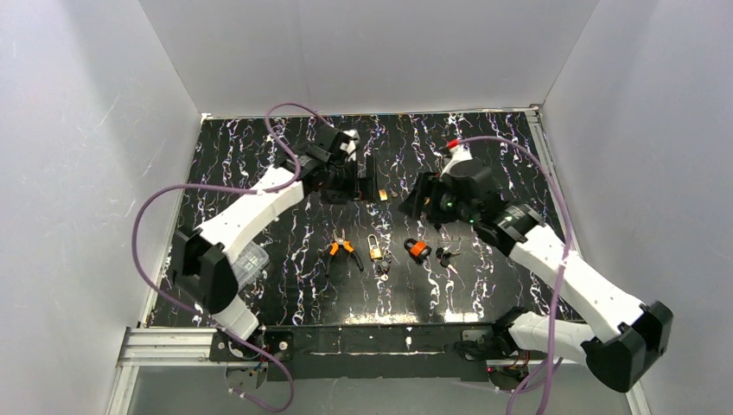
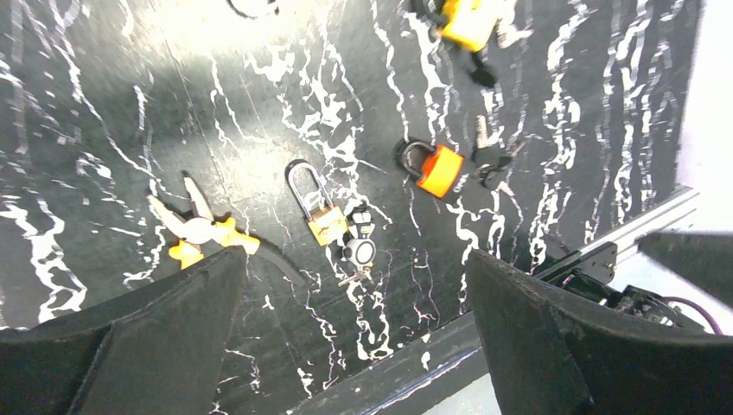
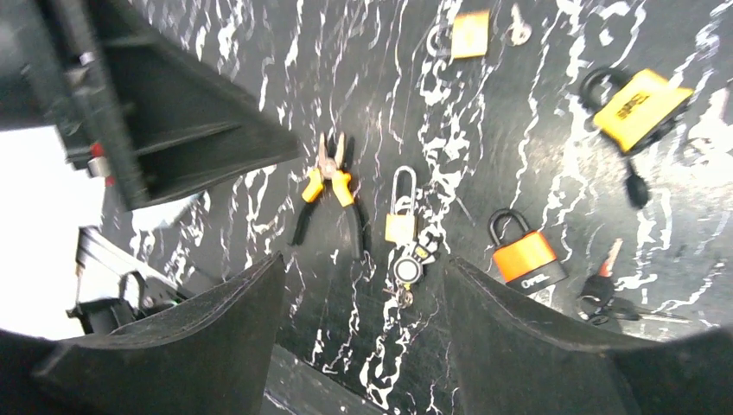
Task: Lock with the key
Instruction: Reset both arms
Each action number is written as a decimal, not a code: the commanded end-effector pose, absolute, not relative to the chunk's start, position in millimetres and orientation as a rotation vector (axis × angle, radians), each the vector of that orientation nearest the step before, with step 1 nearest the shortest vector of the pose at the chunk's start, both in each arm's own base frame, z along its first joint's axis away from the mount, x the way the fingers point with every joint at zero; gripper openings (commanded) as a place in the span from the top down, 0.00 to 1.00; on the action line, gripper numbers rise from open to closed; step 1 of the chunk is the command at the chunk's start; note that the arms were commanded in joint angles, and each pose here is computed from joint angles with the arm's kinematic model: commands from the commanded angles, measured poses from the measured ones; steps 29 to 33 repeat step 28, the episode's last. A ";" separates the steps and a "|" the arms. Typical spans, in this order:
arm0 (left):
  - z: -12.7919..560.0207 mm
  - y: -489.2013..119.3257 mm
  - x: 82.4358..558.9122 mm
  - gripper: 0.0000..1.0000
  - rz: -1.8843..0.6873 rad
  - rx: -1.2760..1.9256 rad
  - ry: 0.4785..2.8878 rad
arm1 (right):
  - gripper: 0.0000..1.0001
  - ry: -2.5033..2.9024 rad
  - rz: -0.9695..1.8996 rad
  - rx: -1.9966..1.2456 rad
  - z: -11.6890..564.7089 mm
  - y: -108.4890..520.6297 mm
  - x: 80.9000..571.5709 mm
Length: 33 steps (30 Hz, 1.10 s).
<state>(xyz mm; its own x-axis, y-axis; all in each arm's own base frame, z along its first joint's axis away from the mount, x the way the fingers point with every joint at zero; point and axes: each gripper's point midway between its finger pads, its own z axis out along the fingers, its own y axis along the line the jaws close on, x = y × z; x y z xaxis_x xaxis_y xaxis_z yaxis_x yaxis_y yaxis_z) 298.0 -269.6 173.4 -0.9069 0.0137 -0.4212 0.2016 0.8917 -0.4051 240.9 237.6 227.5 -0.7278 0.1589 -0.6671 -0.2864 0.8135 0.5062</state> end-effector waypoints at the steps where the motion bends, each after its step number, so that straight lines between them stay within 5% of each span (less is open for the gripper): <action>1: 231.8 -236.5 298.1 0.02 -0.535 0.189 2.475 | 0.26 2.143 0.746 -0.042 278.7 208.1 245.5; 10: 288.9 -193.6 280.0 0.02 -0.443 0.163 2.291 | 0.22 1.999 0.723 0.063 321.1 169.0 237.8; 33: 291.1 -185.2 264.6 0.02 -0.466 0.170 2.266 | 0.21 1.972 0.735 0.092 326.4 161.8 231.7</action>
